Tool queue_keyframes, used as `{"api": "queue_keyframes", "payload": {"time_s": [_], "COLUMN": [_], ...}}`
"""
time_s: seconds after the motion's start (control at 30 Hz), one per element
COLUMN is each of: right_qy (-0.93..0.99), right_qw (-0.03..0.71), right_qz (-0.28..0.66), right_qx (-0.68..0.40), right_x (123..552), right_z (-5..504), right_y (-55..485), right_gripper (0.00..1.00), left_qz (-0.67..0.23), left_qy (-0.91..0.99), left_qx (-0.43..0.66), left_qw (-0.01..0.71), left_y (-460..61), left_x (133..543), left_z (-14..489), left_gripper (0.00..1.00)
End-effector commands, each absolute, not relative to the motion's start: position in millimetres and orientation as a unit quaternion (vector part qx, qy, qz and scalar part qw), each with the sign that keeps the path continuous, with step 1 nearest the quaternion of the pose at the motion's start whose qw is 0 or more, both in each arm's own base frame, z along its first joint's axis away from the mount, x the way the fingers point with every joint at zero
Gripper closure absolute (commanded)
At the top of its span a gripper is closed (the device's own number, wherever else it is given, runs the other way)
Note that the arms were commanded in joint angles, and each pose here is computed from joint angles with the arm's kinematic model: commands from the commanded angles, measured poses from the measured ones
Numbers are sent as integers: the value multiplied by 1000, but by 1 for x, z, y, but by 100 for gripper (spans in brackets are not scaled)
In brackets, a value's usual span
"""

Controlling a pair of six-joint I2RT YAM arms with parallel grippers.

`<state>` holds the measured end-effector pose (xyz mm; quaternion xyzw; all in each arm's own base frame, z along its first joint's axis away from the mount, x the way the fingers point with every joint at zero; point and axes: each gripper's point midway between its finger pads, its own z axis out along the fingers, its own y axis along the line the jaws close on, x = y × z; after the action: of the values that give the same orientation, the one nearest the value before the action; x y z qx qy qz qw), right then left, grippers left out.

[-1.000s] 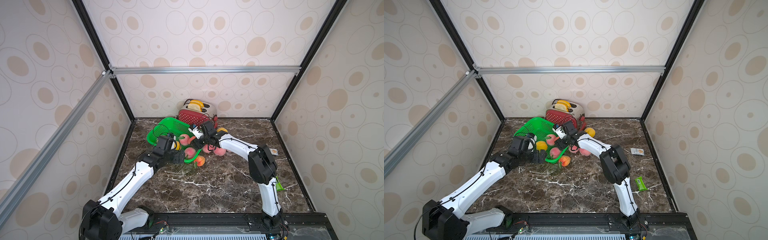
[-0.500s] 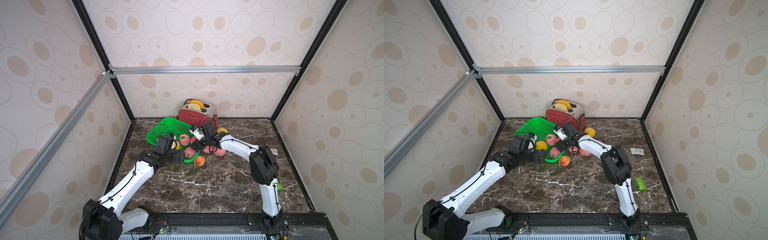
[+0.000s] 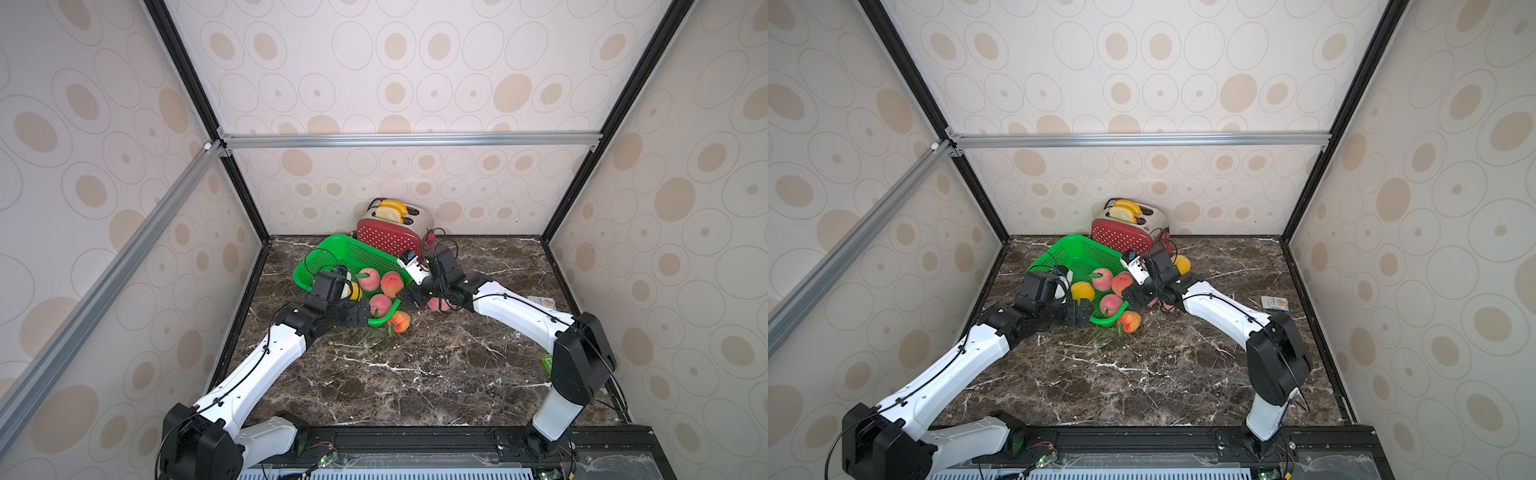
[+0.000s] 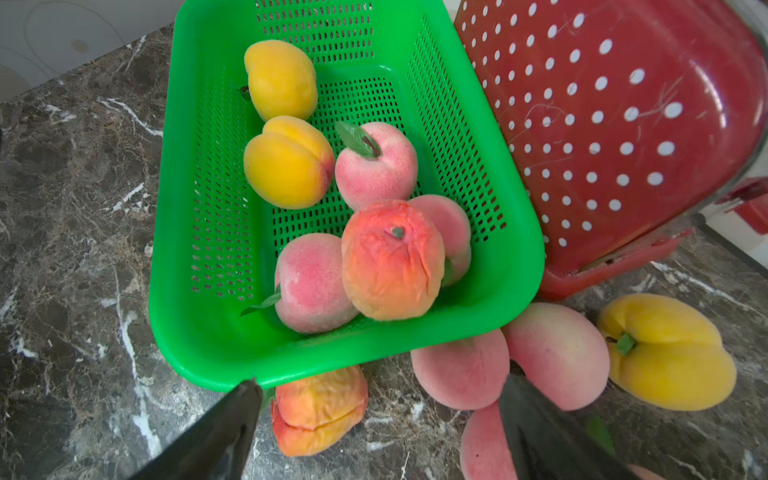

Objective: Put the peaches into the basket
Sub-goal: Place the peach in the basket, then pick up the peach from the center of the board.

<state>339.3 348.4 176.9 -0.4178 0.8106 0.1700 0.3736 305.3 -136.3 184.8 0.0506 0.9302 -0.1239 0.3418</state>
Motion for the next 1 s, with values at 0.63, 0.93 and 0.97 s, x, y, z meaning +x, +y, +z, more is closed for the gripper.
{"api": "queue_keyframes", "payload": {"time_s": [0.63, 0.93, 0.97], "right_qy": [809, 820, 821], "right_qw": [312, 295, 294], "right_qz": [261, 257, 257], "right_qx": [-424, -417, -416], "right_x": [280, 288, 289], "right_z": [102, 75, 72], "right_y": [344, 351, 352], "right_gripper": [4, 4, 4], "left_qz": [-175, -190, -190], "left_qy": [924, 921, 921], "left_qx": [79, 83, 83], "left_qw": [331, 329, 331], "left_y": [-152, -156, -156], "left_x": [289, 286, 286], "left_z": [186, 190, 191], "left_gripper": [1, 1, 1]}}
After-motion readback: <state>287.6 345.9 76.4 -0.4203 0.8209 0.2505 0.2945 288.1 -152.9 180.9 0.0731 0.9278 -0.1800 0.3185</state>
